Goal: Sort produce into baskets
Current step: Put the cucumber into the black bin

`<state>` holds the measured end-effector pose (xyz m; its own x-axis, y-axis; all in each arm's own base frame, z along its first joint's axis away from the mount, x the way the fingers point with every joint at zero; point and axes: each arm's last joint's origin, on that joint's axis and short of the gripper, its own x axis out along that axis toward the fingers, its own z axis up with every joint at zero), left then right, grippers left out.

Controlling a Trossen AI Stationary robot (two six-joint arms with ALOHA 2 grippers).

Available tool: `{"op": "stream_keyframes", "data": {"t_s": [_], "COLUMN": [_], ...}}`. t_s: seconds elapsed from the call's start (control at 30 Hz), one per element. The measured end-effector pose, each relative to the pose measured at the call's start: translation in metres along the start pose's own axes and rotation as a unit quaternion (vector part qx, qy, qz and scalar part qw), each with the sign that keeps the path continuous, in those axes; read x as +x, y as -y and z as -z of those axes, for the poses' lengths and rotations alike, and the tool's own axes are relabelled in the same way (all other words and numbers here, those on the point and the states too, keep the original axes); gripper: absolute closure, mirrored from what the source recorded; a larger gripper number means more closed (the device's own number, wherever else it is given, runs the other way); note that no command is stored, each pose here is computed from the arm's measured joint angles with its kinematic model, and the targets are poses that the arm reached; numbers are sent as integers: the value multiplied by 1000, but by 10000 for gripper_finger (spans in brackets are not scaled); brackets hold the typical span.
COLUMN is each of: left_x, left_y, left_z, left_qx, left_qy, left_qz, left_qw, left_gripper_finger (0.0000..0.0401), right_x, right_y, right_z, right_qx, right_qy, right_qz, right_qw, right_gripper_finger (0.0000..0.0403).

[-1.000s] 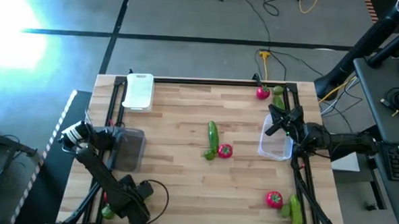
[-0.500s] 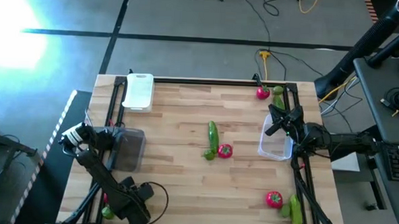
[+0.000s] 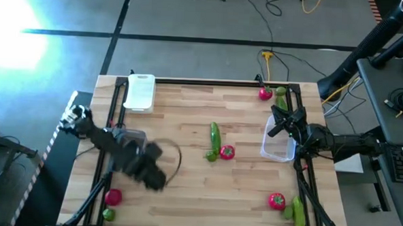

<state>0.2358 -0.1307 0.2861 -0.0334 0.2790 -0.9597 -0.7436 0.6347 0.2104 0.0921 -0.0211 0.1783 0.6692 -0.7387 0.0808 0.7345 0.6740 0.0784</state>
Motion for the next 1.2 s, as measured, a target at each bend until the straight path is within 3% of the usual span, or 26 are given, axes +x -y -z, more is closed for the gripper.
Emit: {"op": "stream_keyframes", "data": {"t_s": [0.1, 0.27, 0.37, 0.67, 1.03, 1.2], "left_x": [18, 53, 72, 133, 134, 110], "left_y": [-33, -83, -97, -105, -89, -92], "left_z": [-19, -23, -20, -9, -18, -24], "left_qx": [-48, -121, -169, -241, -206, -206], "left_qy": [-22, -83, -96, -121, -146, -160], "left_qz": [-31, -64, -43, -18, -49, -50], "left_qw": [998, 987, 980, 963, 966, 964], "left_gripper_finger": [247, 246, 246, 244, 171, 156], "right_x": [0, 0, 0, 0, 0, 0], "right_y": [0, 0, 0, 0, 0, 0], "right_z": [0, 0, 0, 0, 0, 0], "right_qx": [0, 0, 0, 0, 0, 0], "right_qy": [0, 0, 0, 0, 0, 0], "right_qz": [-2, -2, -2, -2, -2, -2], "right_qw": [1000, 1000, 1000, 1000, 1000, 1000], "right_gripper_finger": [374, 374, 374, 374, 374, 374]}}
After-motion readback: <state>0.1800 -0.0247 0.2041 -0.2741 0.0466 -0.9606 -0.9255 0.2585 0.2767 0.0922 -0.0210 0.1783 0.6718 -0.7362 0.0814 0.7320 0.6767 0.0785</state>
